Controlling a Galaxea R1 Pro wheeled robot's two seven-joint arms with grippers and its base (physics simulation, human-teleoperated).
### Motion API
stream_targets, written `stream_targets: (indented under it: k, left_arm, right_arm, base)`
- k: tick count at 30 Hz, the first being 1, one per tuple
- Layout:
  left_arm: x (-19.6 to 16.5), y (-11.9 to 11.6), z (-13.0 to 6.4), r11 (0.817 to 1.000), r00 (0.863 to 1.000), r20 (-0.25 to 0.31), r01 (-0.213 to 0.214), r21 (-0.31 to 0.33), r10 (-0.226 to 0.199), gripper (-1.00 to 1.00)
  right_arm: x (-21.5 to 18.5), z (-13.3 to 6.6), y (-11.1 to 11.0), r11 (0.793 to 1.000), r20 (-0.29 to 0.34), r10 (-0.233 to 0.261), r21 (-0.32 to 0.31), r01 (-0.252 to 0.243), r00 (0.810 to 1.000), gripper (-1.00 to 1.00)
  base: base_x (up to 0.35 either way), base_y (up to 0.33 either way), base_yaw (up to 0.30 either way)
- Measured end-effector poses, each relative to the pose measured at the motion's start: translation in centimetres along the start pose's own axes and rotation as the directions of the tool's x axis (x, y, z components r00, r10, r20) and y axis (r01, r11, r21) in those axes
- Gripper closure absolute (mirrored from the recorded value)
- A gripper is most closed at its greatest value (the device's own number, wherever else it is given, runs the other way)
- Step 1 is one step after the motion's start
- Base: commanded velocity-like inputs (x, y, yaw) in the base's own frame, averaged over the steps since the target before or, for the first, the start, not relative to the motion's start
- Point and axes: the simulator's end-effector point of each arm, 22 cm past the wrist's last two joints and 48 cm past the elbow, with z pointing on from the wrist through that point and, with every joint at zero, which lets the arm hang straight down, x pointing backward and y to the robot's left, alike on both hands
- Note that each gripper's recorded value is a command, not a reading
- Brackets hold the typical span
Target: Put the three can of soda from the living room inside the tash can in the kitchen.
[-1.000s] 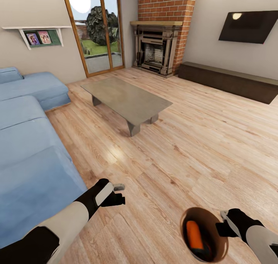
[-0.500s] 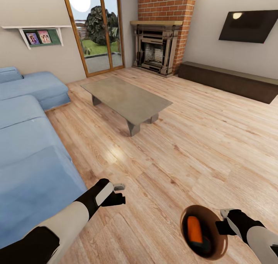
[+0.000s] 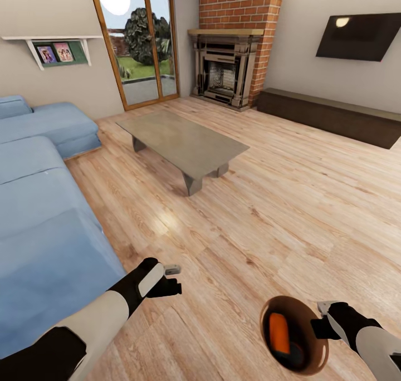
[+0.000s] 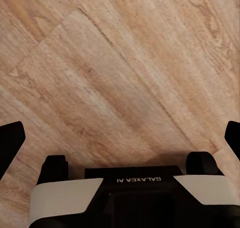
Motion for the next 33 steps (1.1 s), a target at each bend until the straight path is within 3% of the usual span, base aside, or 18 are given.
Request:
stream_targets:
  k: [33]
  left_arm:
    - [0.2, 0.2, 5.6, 1.000, 1.000, 0.012, 0.001, 0.006, -0.001, -1.00]
  right_arm:
    - [0.4, 5.5, 1.2, 1.000, 0.001, -0.002, -0.002, 0.002, 1.000, 1.00]
  base:
    - [0.000, 0.000, 0.000]
